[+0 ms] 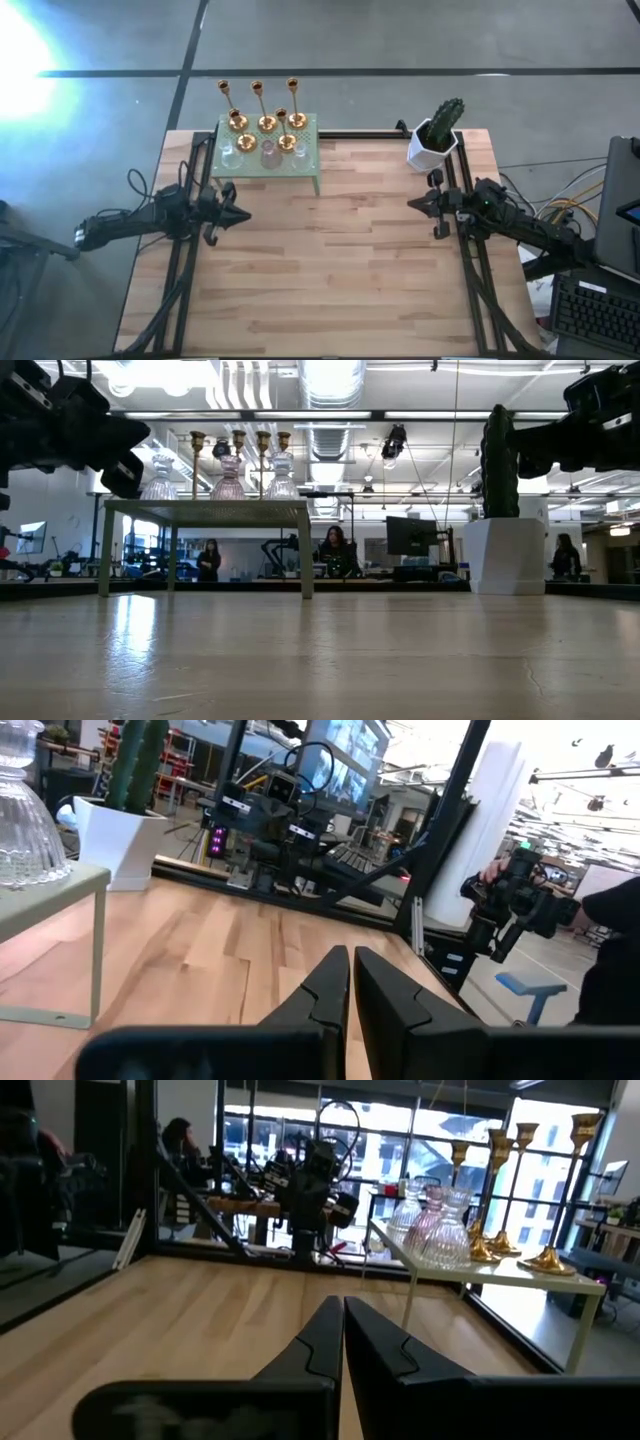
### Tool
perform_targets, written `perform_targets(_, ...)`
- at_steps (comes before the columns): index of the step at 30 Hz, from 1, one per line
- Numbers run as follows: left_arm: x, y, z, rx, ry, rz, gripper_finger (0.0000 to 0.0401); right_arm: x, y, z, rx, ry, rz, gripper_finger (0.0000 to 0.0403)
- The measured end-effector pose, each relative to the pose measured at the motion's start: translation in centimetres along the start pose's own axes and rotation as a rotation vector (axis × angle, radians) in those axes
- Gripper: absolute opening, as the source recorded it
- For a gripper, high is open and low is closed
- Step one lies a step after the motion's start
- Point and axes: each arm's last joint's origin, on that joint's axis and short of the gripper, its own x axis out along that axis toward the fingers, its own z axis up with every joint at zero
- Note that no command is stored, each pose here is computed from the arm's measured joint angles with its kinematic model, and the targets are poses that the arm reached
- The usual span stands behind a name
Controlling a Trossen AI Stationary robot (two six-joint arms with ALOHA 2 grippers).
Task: Pick & Place candle stick holders
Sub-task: Return to Home Position
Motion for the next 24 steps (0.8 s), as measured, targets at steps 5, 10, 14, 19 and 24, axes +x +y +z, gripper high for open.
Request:
perform_targets(5, 0.02, -0.11, -0.03, -0.001, 0.004, -0.012, 0.0023, -0.09, 0.04, 0.14, -0.007, -0.015, 0.0, 0.0009)
perform_targets(10, 0.02, -0.12, -0.02, -0.001, 0.002, -0.013, 0.0023, -0.05, 0.04, 0.08, -0.004, -0.009, 0.002, 0.0009)
perform_targets(14, 0.02, -0.12, 0.01, 0.0, 0.0, -0.013, 0.0023, -0.03, 0.03, 0.03, -0.002, -0.004, 0.002, 0.0009)
perform_targets(19, 0.02, -0.13, 0.02, 0.0, -0.001, -0.014, 0.0023, -0.03, 0.03, 0.01, -0.001, -0.002, 0.002, 0.0009)
perform_targets(24, 0.02, -0.13, 0.03, 0.0, -0.002, -0.014, 0.0023, -0.03, 0.03, -0.04, 0.001, 0.003, 0.002, 0.0009)
